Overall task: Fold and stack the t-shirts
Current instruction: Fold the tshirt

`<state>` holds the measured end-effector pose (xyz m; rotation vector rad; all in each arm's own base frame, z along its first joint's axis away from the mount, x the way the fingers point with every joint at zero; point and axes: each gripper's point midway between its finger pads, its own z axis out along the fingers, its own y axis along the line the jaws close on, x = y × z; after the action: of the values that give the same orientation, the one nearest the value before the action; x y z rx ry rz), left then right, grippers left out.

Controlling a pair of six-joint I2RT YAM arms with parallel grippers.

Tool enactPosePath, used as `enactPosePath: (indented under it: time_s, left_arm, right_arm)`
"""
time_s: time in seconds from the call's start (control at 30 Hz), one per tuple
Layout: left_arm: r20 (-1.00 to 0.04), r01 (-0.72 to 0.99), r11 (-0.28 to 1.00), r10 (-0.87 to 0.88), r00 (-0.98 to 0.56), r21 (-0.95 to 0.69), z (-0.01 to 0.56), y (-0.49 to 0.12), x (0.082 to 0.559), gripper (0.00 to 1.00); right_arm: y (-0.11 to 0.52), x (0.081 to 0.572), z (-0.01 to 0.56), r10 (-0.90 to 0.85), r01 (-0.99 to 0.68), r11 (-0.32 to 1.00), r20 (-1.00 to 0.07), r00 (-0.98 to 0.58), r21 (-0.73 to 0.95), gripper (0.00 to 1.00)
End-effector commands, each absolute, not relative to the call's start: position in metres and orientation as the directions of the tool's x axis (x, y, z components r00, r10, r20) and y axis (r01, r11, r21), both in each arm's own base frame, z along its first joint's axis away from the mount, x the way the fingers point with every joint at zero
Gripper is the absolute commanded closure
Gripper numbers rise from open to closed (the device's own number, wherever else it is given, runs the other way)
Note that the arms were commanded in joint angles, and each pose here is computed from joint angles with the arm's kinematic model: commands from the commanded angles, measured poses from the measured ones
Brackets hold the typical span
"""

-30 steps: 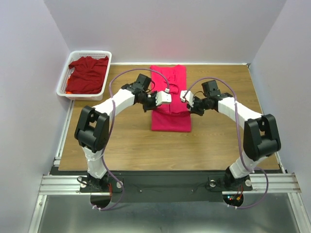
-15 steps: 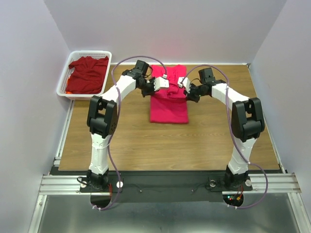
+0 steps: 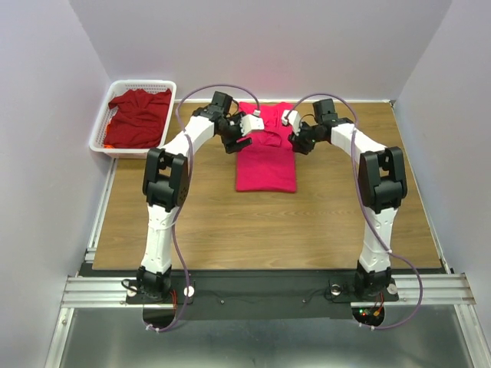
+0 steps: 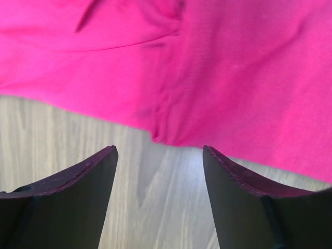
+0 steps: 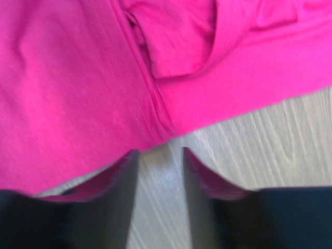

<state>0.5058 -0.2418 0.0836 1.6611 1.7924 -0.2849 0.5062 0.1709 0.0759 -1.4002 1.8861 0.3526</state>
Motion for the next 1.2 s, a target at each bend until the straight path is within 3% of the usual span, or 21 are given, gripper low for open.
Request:
enactPosePath:
  time_s: [0.0,0.07,0.27,0.5,0.97,1.17]
  left_arm:
    - [-0.663,0.896,0.279,0.749,0.022,0.345,0.143,-0.231,0.531,0.21]
    - [-0.688,0.905,0.291,0.726,0.002,0.31,0.15,-0.226,0.516,0.21]
    - [-0.734,0.951,0.223,0.679,0.007,0.215,0.143,-0.222,0.442,0.38]
    - [-0.706,0.966,0.091,0.7,0.11,0.24,0.104,-0.231,0.373,0.35]
    - [-0.646,0.966,0.024,0.748,0.154,0.257,0.06,-0.254,0.348,0.32]
    - [-0.612,0.971,0.025,0.78,0.129,0.238,0.041,-0.256,0.349,0.34]
  right_arm:
    - [0.16,0.513,0.112,-0.678,-0.866,0.437,-0.722,-0.14,-0.243,0.52]
    - [0.16,0.495,0.118,-0.67,-0.873,0.433,-0.728,-0.144,-0.226,0.52]
    - [0.175,0.419,0.113,-0.679,-0.928,0.325,-0.728,-0.094,-0.183,0.59]
    - [0.198,0.359,0.081,-0.739,-0.966,0.188,-0.673,-0.02,-0.178,0.58]
    - [0.204,0.346,0.034,-0.791,-0.969,0.139,-0.612,0.017,-0.206,0.59]
    - [0.199,0.344,0.02,-0.807,-0.97,0.132,-0.59,0.014,-0.203,0.67]
